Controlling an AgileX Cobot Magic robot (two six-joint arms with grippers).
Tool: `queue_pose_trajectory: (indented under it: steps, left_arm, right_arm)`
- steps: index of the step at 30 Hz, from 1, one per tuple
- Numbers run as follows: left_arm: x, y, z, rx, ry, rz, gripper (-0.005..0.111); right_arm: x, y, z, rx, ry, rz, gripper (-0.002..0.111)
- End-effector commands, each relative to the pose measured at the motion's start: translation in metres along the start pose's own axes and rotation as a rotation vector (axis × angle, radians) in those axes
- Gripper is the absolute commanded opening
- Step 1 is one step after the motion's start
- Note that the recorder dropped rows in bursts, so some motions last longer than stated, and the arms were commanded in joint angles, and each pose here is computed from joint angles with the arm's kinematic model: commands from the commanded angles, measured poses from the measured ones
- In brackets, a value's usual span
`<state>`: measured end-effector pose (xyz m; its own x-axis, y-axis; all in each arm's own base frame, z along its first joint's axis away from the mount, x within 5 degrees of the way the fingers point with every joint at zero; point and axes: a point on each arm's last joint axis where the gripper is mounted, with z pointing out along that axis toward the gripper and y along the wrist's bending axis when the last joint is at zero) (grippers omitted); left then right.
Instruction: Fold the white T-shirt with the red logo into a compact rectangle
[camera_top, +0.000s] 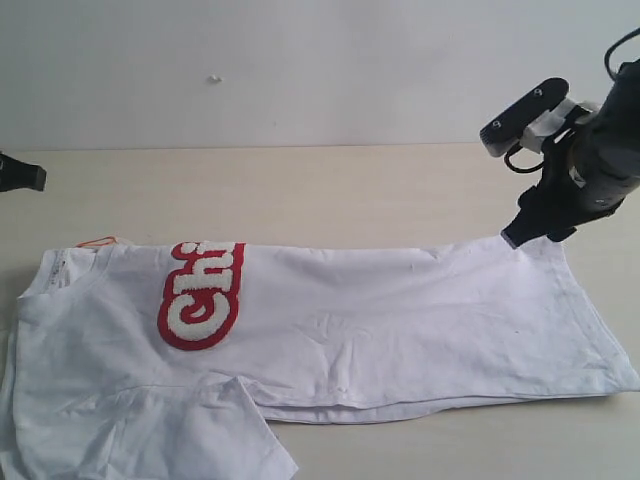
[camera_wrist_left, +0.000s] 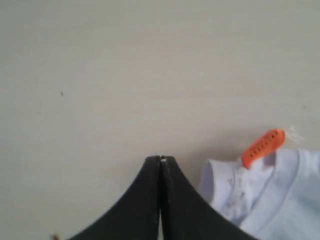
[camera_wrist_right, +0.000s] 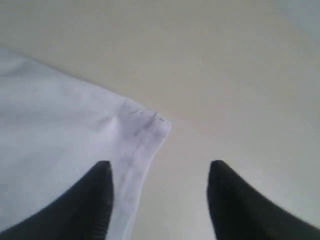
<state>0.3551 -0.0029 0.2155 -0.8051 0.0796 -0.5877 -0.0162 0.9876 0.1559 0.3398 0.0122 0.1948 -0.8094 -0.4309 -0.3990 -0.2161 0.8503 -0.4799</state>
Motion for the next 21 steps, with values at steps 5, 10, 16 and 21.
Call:
queue_pose_trajectory:
  steps: [5,10,16,21]
  left_arm:
    - [0.021,-0.036,-0.012,0.295,0.245,-0.034,0.0]
    - [0.03,-0.067,-0.023,0.471,0.338,0.049,0.0]
    - [0.048,-0.093,-0.013,0.531,0.431,0.139,0.0]
    - [0.064,-0.101,0.011,0.5,0.444,0.141,0.0]
  right_arm:
    - [0.007,0.019,-0.014,-0.269,0.094,0.115,0.0]
    - [0.008,0.033,-0.02,-0.428,0.124,0.115,0.0]
    - [0.011,0.048,-0.017,-0.575,0.164,0.087,0.0]
    - [0.016,0.059,0.003,-0.585,0.232,0.119,0.0]
